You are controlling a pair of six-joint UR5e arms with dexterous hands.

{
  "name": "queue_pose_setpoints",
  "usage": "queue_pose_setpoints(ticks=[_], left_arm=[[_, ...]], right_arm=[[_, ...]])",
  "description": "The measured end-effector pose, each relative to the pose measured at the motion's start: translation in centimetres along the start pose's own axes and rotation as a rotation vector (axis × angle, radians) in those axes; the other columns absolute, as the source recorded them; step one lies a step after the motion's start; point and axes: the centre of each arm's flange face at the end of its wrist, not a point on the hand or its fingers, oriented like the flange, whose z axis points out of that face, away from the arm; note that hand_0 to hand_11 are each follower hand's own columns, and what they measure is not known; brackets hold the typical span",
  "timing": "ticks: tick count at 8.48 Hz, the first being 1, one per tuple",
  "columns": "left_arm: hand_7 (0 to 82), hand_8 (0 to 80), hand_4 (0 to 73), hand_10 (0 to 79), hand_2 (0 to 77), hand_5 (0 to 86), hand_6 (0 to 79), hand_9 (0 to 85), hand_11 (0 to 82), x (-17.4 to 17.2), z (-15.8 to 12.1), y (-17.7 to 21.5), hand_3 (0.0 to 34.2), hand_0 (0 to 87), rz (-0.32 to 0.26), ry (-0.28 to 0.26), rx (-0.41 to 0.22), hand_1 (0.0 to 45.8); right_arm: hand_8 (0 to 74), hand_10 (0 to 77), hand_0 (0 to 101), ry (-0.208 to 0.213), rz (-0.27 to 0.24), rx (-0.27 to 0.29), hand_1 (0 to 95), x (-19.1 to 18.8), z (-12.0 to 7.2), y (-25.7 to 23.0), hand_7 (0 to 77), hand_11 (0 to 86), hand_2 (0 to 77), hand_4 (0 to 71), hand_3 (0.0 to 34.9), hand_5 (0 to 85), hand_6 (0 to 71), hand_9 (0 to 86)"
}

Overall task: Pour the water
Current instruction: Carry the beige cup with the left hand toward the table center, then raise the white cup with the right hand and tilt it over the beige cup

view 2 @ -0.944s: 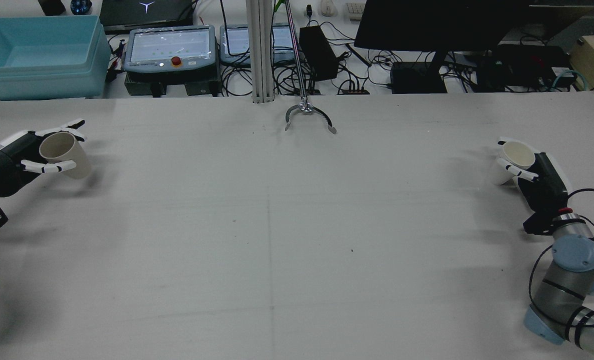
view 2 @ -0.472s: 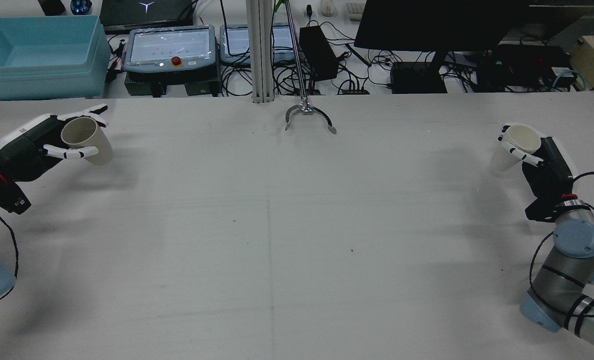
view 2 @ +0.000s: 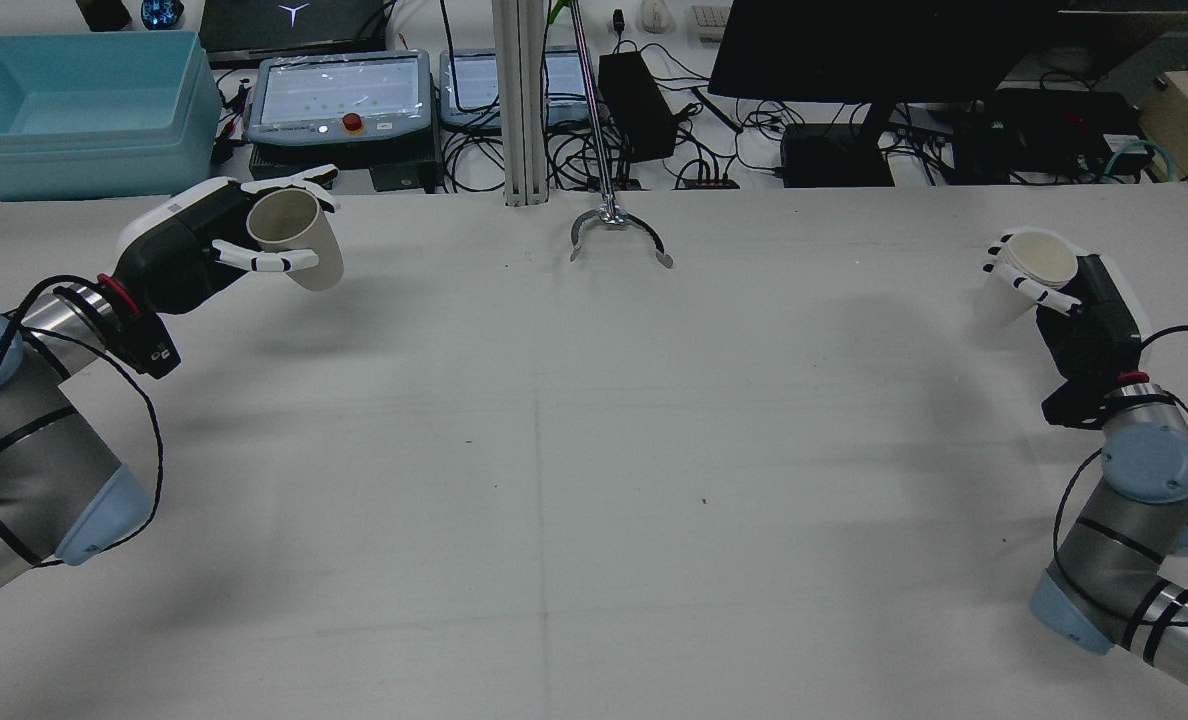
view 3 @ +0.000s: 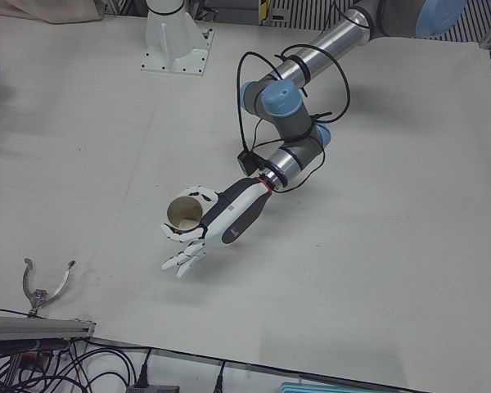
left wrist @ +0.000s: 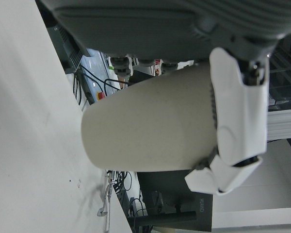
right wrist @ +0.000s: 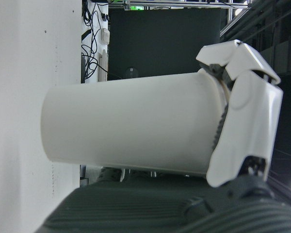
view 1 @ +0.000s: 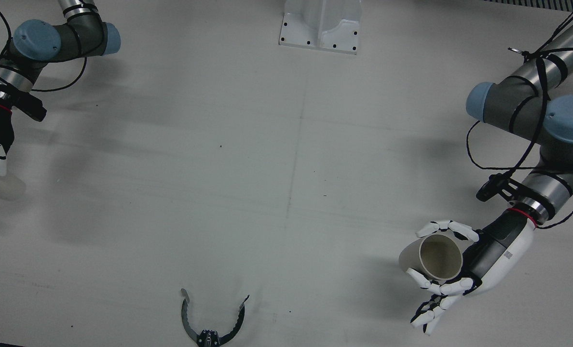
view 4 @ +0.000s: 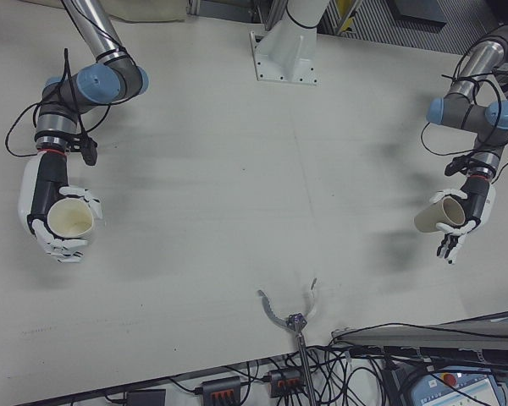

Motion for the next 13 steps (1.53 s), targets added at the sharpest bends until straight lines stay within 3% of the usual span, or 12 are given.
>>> queue_pose_setpoints(ticks=[1,2,3,5,7,9,11,13], left_arm=[[12.0,0.0,34.9,3.8,33.8,32.7,3.8,0.5,8.2,-0.3,1.5,1.7,0.0,52.6,-0.003,-0.007,-0.015,28.9],[12.0,0.0,34.9,3.8,34.4,32.7,3.8,0.5,8.2,-1.2,2.5,3.1,0.0,52.6,-0.009,-0.020,-0.029,28.9],[12.0,0.0,34.9,3.8,34.4,32.7,3.8,1.1,8.2,-2.9,3.9,5.2,0.2,52.8,-0.018,-0.042,-0.049,28.9],[12.0,0.0,34.9,3.8,34.4,33.3,3.8,0.5,8.2,-6.2,6.8,10.3,0.0,52.8,0.008,-0.079,-0.104,28.9],[13.1,0.0,34.9,3.8,34.4,33.8,4.9,1.1,9.3,-9.2,8.8,15.0,0.2,54.1,0.096,-0.104,-0.159,28.9],[13.1,0.0,34.9,3.8,34.4,33.8,4.9,1.1,9.3,-13.8,9.3,18.4,0.2,56.4,0.178,-0.155,-0.199,28.9],[14.2,0.0,34.9,3.8,34.4,33.8,4.9,1.1,9.3,-18.3,9.4,22.3,0.2,56.5,0.175,-0.210,-0.235,28.4],[14.2,0.0,34.9,3.8,34.4,34.4,6.0,1.1,9.3,-19.9,10.2,25.4,0.1,56.4,0.163,-0.241,-0.269,28.4]], right_arm=[[23.5,20.7,52,-0.001,0.008,-0.009,25.1,0.0,0.1,0.6,52.9,32.7,38.2,24.0,0.2,32.7,34.9,33.8],[25.6,23.5,52,-0.003,0.014,-0.016,25.1,0.1,0.4,1.1,56.2,35.5,38.2,26.7,0.0,36.0,39.3,37.6],[35.5,31.1,51,-0.004,0.018,-0.024,18.5,0.4,0.7,1.7,56.7,46.9,39.8,28.4,0.0,38.2,45.3,49.1],[33.8,31.1,51,-0.005,0.020,-0.035,18.5,0.8,1.1,2.5,56.7,44.2,39.8,28.4,0.0,38.7,45.8,45.3],[30.5,27.3,51,-0.005,0.019,-0.045,18.5,0.9,1.3,3.1,57.8,43.6,39.8,26.7,0.0,40.9,45.3,44.2],[31.6,29.5,51,-0.007,0.020,-0.064,18.5,1.3,1.7,4.5,57.8,44.7,39.8,26.7,0.0,41.5,45.3,43.6],[31.6,29.5,51,-0.008,0.016,-0.091,18.5,2.0,2.4,6.3,58.4,44.7,39.8,26.7,0.0,41.5,45.3,44.2],[32.7,27.3,52,-0.018,-0.044,-0.152,18.0,2.3,2.7,10.8,58.4,44.2,40.4,27.8,0.0,41.5,45.3,45.8]])
